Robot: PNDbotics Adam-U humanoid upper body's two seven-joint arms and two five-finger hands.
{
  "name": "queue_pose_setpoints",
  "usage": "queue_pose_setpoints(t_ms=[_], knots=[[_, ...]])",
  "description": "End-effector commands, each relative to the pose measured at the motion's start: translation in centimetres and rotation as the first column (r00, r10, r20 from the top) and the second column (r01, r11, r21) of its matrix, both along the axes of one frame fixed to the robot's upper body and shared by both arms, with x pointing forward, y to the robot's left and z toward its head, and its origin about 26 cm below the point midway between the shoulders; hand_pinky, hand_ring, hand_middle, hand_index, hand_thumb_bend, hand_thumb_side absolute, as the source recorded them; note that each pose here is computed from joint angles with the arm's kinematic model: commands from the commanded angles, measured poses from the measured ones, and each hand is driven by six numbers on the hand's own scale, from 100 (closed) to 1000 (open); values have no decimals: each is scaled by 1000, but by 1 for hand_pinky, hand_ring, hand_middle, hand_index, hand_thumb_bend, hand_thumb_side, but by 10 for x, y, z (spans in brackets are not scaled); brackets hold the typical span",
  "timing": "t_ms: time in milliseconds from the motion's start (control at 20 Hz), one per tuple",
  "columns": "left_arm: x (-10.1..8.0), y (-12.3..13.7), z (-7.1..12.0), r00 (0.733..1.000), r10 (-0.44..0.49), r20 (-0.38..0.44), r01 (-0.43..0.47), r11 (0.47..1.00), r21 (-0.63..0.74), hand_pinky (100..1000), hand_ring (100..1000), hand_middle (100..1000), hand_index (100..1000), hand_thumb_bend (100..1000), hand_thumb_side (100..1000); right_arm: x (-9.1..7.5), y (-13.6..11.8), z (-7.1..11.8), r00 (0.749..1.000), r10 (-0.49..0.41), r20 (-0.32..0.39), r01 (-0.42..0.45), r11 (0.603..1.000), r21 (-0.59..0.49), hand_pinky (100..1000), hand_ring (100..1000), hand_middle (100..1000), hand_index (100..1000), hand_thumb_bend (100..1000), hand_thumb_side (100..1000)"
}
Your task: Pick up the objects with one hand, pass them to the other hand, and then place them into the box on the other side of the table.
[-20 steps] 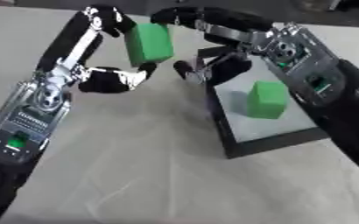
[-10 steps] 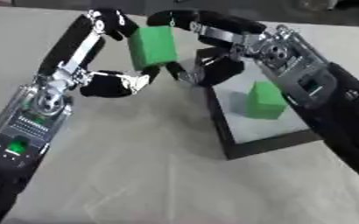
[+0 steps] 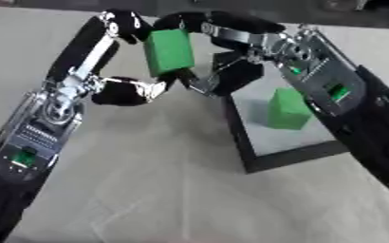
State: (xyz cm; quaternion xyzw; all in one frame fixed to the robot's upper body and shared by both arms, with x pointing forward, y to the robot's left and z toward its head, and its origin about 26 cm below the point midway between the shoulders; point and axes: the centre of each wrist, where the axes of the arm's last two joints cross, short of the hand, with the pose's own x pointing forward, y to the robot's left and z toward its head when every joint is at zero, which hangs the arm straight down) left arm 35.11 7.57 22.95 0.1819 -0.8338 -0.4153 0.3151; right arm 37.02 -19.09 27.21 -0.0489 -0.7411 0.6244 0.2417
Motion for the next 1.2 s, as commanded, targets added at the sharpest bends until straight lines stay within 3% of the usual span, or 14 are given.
queue_pose_setpoints(t_ms=[50,200,450,700,1200], knots=[[-1,-5,7,1000,-13,26,13,1000,2,683,653,554,448,215,166,-7,1,14,999,32,28,-32,999,6,999,1000,1000,1000,100,333],[-2,-6,7,1000,-18,21,18,1000,-2,682,651,552,448,214,169,-6,1,13,999,27,24,-27,1000,13,991,1000,1000,989,100,334],[-3,-6,8,999,-30,24,30,999,-16,682,651,552,452,218,173,-4,-1,11,1000,2,18,-2,1000,30,960,1000,1000,883,100,336],[-5,-7,9,999,-36,28,37,999,-35,680,650,552,463,219,183,-4,-1,10,1000,-14,25,12,996,88,910,886,951,769,100,375],[-7,-8,10,998,-46,44,49,997,-65,679,649,552,466,221,185,-5,0,9,1000,-5,24,2,992,124,884,812,906,735,100,364]])
